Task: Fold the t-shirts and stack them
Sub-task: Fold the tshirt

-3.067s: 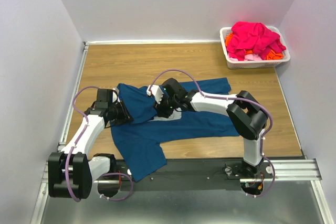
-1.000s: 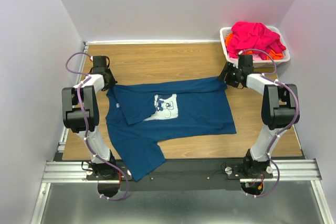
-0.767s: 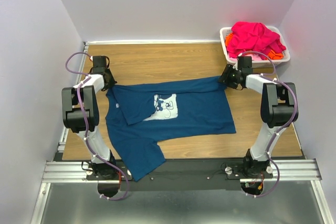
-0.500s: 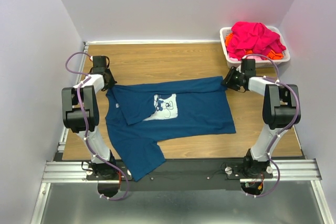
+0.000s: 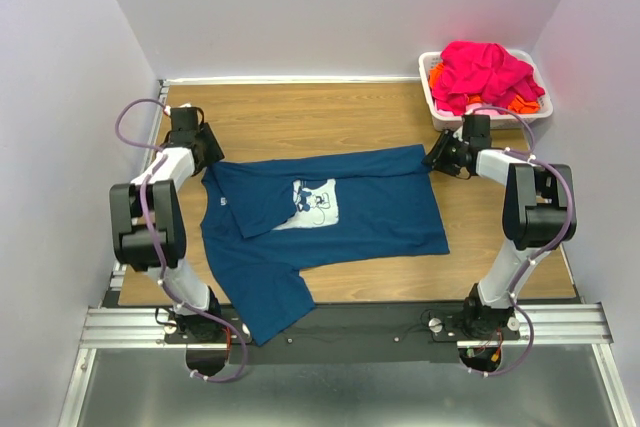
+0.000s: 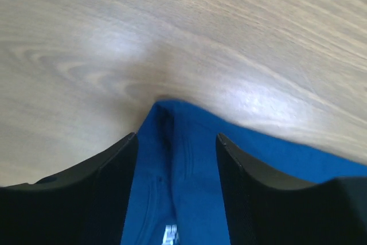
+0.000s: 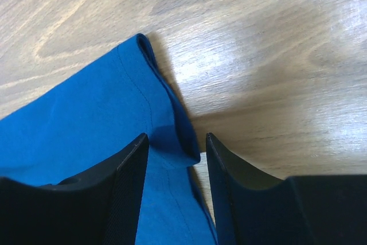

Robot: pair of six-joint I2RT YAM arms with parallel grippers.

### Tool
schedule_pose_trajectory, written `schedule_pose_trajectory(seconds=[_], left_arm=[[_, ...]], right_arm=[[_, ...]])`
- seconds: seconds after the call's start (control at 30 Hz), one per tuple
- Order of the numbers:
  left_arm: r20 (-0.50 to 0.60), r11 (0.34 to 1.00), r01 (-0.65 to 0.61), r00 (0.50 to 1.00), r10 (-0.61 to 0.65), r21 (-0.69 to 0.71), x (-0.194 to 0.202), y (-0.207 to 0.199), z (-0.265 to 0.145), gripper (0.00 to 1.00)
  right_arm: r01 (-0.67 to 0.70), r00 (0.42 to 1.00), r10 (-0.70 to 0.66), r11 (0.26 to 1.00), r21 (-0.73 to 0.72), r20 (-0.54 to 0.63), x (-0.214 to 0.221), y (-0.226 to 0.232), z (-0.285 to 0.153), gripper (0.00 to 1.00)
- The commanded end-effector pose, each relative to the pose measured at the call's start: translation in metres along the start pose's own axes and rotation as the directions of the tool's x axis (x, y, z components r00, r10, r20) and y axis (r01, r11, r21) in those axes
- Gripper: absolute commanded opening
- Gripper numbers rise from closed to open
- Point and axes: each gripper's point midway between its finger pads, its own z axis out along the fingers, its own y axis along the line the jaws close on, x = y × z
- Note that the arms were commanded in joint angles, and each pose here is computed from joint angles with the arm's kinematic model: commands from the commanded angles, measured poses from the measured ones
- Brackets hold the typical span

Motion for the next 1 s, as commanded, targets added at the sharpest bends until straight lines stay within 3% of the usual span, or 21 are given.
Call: schedule_pose_trajectory(seconds=[0.0,0.17,0.33,0.63,0.97], left_arm=[[0.055,0.999,0.039,0.998,-0.039,0.005,-0.005,0.001,-0.03,0.63],[-0.029,0.998,0.057,0.998,-0.056,0.029,0.037,0.005,-0.031,0.55],[-0.064,0.999,0.048,0.997,-0.047,0.019,0.052,0.01,-0.015,0.39],[-0.073,0.994,0.044,0.997,-0.037,0.097,0.045,-0.008,-0.008,0.39],[-0.057,0.995,0.042,0.998,-0.037,0.087,0.038,-0.007,-0.004,0.4]], right_arm=[[-0.018,1.0,0.018,1.0,-0.003,0.012,-0.004,0.003,-0.01,0.52],[-0.028,1.0,0.028,0.999,-0.018,-0.011,0.004,0.004,-0.009,0.52],[-0.024,1.0,0.023,1.0,-0.018,-0.009,0.004,0.003,-0.008,0.52],[-0.015,1.0,0.015,1.0,-0.015,-0.011,0.006,0.001,-0.008,0.51],[-0.012,1.0,0.012,1.0,-0.026,-0.011,0.006,0.003,-0.009,0.51]])
